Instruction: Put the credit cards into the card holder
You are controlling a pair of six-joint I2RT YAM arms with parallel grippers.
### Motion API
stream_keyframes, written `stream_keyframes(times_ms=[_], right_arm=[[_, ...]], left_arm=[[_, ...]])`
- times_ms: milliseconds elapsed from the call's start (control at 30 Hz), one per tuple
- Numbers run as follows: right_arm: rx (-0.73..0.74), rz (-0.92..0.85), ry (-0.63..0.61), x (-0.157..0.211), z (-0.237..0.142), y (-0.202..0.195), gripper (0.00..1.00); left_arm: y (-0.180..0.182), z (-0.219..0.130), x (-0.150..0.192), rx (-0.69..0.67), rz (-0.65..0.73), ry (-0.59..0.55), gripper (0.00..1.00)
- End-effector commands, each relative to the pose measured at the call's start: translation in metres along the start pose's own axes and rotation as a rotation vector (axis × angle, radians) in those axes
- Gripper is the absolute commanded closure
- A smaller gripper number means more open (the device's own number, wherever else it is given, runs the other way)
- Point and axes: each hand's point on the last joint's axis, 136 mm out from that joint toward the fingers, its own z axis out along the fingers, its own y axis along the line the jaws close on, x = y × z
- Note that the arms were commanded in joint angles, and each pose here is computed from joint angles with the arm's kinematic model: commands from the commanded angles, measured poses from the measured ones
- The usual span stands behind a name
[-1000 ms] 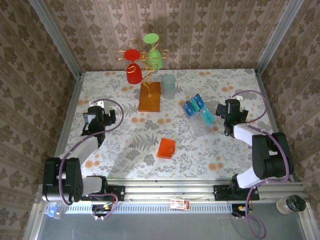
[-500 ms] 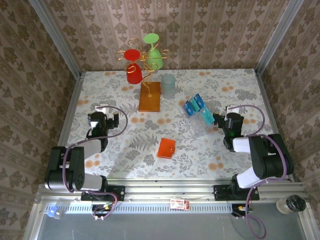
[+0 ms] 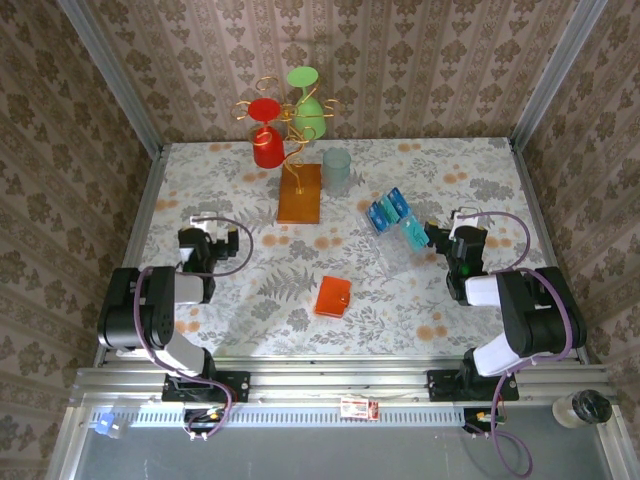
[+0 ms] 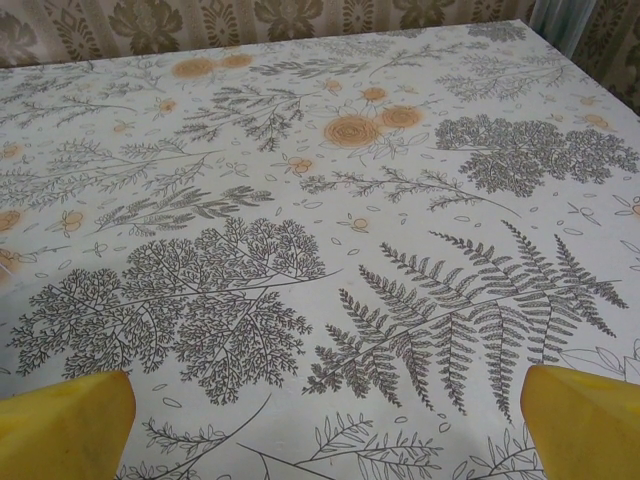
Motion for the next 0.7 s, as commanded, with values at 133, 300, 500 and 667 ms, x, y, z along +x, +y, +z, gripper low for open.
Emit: stream_keyframes(times_ms=[133, 300, 500, 667], right_arm=[[-0.004, -0.012, -0.022, -0.0115, 0.0064, 0.0021, 0.0], [0.014, -0.031, -0.038, -0.0132, 0.0033, 0.0033, 0.0], [0.02, -0.037, -0.047, -0.0137, 0.0012, 0.0044, 0.0], [0.019, -0.037, -0.047, -0.014, 0.0014, 0.0046, 0.0]], left_arm=[[0.0006, 0.002, -0.0164, 0.024, -0.027, -0.053, 0.0], [0.001, 0.0019, -0.0165, 0.022, -0.024, -0.054, 0.0], [0.0008, -0.0019, -0.0169, -0.019, -0.001, -0.07, 0.0], [-0.0038, -0.0064, -0.0185, -0.027, 0.024, -0.096, 0.0]])
